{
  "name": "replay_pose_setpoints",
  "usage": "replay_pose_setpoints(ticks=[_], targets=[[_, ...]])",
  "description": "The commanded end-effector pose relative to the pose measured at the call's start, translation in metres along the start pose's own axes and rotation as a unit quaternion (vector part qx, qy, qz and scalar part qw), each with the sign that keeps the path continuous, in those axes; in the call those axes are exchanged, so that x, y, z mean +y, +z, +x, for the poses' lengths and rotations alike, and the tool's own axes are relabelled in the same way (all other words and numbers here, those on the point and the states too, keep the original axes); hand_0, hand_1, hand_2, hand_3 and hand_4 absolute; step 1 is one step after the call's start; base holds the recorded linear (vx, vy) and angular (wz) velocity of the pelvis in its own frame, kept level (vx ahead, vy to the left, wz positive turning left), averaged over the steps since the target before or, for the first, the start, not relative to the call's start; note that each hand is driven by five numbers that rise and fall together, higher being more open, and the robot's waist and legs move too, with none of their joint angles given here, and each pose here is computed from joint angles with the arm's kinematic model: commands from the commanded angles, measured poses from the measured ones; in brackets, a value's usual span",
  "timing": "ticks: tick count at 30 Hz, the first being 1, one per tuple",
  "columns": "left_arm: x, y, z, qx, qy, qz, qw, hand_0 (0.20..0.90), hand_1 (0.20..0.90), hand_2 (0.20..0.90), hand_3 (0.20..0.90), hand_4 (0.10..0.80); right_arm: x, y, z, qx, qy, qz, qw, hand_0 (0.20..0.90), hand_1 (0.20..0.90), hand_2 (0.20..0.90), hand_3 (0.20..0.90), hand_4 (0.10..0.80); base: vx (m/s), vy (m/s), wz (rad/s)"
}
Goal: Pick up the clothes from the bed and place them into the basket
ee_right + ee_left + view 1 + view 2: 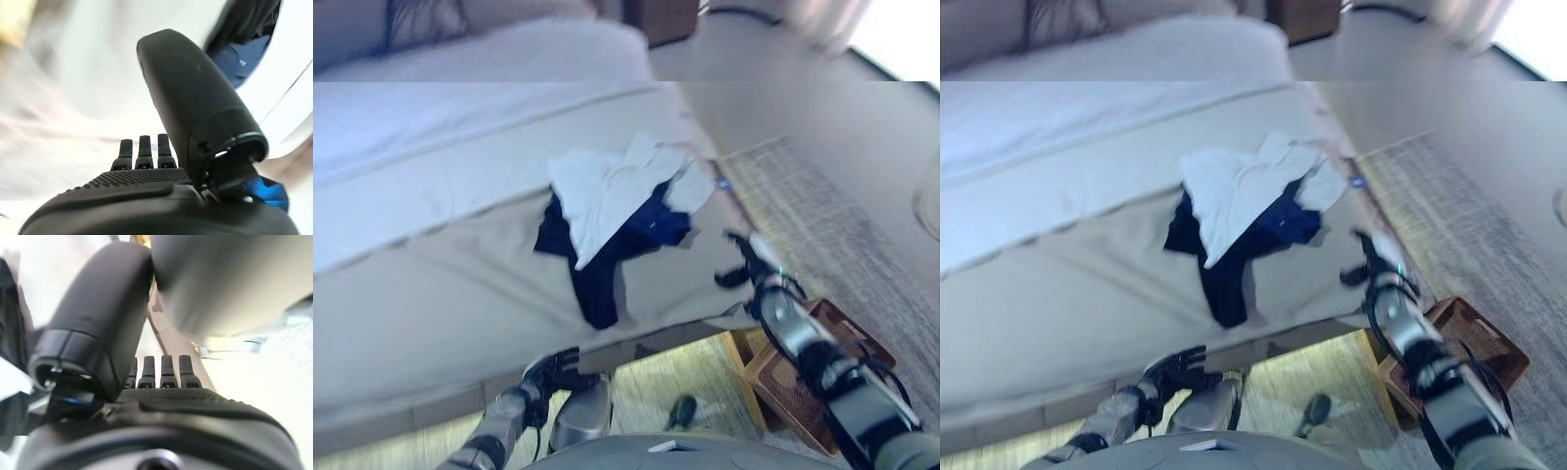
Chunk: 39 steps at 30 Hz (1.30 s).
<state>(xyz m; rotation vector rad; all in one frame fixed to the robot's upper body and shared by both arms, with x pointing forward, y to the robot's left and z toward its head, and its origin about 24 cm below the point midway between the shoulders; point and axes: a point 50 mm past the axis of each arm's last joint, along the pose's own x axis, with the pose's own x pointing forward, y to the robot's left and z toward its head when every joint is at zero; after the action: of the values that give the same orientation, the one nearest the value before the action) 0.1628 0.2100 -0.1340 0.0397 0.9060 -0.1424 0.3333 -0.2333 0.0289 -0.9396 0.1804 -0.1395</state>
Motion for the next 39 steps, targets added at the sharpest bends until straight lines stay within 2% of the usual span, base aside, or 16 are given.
replay_pose_setpoints(ticks=[1, 5, 14, 18, 23, 24, 25, 28, 31, 32, 35, 36, 39], targets=[[0.032, -0.021, -0.015, 0.046, 0.037, 0.043, 0.997, 0.9, 0.9, 0.9, 0.9, 0.8, -0.054, 0.096, 0.022, -0.164, -0.151, -0.025, 0.974, 0.9, 0.9, 0.9, 0.9, 0.8, 0.073, -0.009, 0.54], [0.045, -0.018, -0.019, 0.037, 0.05, 0.037, 0.997, 0.9, 0.9, 0.9, 0.9, 0.8, -0.082, 0.128, 0.035, -0.172, -0.182, -0.088, 0.964, 0.9, 0.9, 0.9, 0.9, 0.8, 0.026, 0.055, 0.42], [0.055, 0.016, -0.019, -0.061, 0.045, 0.0, 0.997, 0.9, 0.9, 0.9, 0.9, 0.8, -0.145, 0.135, 0.06, -0.04, -0.213, -0.145, 0.965, 0.9, 0.9, 0.9, 0.9, 0.8, 0.015, 0.025, 0.27], [0.057, 0.029, -0.02, -0.095, 0.042, -0.008, 0.995, 0.9, 0.9, 0.9, 0.9, 0.8, -0.168, 0.125, 0.063, 0.043, -0.178, -0.151, 0.971, 0.9, 0.9, 0.9, 0.9, 0.8, -0.011, 0.052, 0.15], [0.062, 0.032, -0.024, -0.114, 0.043, -0.016, 0.992, 0.9, 0.9, 0.9, 0.9, 0.8, -0.185, 0.114, 0.063, 0.1, -0.148, -0.149, 0.973, 0.9, 0.9, 0.9, 0.9, 0.8, -0.007, 0.022, 0.04], [0.063, 0.032, -0.025, -0.115, 0.043, -0.016, 0.992, 0.9, 0.9, 0.9, 0.9, 0.8, -0.188, 0.115, 0.063, 0.098, -0.147, -0.149, 0.973, 0.552, 0.552, 0.552, 0.494, 0.394, 0.0, 0.0, 0.0], [0.066, 0.032, -0.027, -0.115, 0.044, -0.018, 0.992, 0.9, 0.9, 0.9, 0.9, 0.8, -0.194, 0.12, 0.063, 0.09, -0.158, -0.148, 0.972, 0.3, 0.3, 0.3, 0.2, 0.1, 0.0, 0.0, 0.0], [0.071, 0.03, -0.03, -0.111, 0.046, -0.019, 0.993, 0.9, 0.9, 0.9, 0.9, 0.8, -0.204, 0.138, 0.061, 0.053, -0.2, -0.137, 0.969, 0.3, 0.3, 0.3, 0.2, 0.1, 0.005, -0.005, -0.02], [0.072, 0.028, -0.032, -0.112, 0.049, -0.022, 0.992, 0.9, 0.9, 0.9, 0.9, 0.8, -0.219, 0.169, 0.053, -0.033, -0.283, -0.087, 0.955, 0.3, 0.3, 0.3, 0.2, 0.1, 0.0, 0.0, 0.0], [0.071, 0.025, -0.033, -0.113, 0.052, -0.026, 0.992, 0.9, 0.9, 0.9, 0.9, 0.8, -0.228, 0.193, 0.043, -0.112, -0.35, -0.037, 0.929, 0.3, 0.3, 0.3, 0.2, 0.1, -0.015, -0.013, -0.06], [0.07, 0.015, -0.035, -0.112, 0.064, -0.035, 0.991, 0.9, 0.9, 0.9, 0.9, 0.8, -0.244, 0.227, 0.013, -0.242, -0.441, 0.062, 0.862, 0.3, 0.3, 0.3, 0.2, 0.1, -0.009, -0.017, -0.19], [0.07, 0.014, -0.035, -0.111, 0.066, -0.037, 0.991, 0.9, 0.9, 0.9, 0.9, 0.8, -0.247, 0.23, 0.008, -0.254, -0.448, 0.072, 0.854, 0.3, 0.3, 0.3, 0.2, 0.1, -0.008, -0.026, -0.24], [0.069, 0.004, -0.036, -0.098, 0.081, -0.045, 0.991, 0.9, 0.9, 0.9, 0.9, 0.8, -0.266, 0.239, -0.029, -0.349, -0.5, 0.141, 0.78, 0.3, 0.3, 0.3, 0.2, 0.1, 0.0, -0.03, -0.22]])
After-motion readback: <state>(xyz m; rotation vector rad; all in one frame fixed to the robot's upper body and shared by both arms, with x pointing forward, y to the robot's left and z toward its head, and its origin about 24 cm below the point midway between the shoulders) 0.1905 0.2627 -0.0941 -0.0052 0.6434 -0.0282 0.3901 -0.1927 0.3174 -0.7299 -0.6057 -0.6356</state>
